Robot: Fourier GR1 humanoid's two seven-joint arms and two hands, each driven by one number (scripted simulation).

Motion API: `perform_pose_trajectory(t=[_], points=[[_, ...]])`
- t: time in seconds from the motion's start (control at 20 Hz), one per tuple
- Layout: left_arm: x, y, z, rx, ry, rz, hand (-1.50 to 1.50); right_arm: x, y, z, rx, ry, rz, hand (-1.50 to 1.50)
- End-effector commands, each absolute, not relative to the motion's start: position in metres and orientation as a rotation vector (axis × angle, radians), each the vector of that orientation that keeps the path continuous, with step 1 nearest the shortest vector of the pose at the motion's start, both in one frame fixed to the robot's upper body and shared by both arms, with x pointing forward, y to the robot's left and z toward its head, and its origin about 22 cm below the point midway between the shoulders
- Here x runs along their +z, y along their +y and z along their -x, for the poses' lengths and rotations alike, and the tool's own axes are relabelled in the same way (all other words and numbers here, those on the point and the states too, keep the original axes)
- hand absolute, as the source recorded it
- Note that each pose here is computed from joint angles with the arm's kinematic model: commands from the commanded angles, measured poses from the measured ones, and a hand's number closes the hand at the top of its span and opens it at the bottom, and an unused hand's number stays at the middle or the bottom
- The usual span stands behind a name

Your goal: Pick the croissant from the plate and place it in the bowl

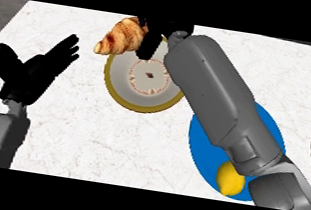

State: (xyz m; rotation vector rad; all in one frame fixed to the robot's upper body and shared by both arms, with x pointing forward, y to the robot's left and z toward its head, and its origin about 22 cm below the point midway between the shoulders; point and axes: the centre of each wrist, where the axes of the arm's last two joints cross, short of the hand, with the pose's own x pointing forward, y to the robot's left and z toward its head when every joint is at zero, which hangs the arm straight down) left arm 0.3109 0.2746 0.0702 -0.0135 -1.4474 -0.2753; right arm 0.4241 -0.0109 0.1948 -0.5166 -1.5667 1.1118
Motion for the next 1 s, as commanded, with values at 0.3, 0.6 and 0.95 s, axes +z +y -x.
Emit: perform_pose_trajectory(t=[0.3,0.6,0.95], points=[[0.072,0.236,-0.314,-0.355,-1.456,0.069,0.00,0.147,-0.042,-0.444,0.789,-1.413,0.259,-1.50],[0.076,0.251,-0.317,-0.350,-1.477,0.077,0.00,0.149,-0.041,-0.448,0.705,-1.542,0.232,-1.50],[0.090,0.260,-0.324,-0.333,-1.484,0.059,0.00,0.142,-0.044,-0.449,0.588,-1.686,0.332,-1.50]])
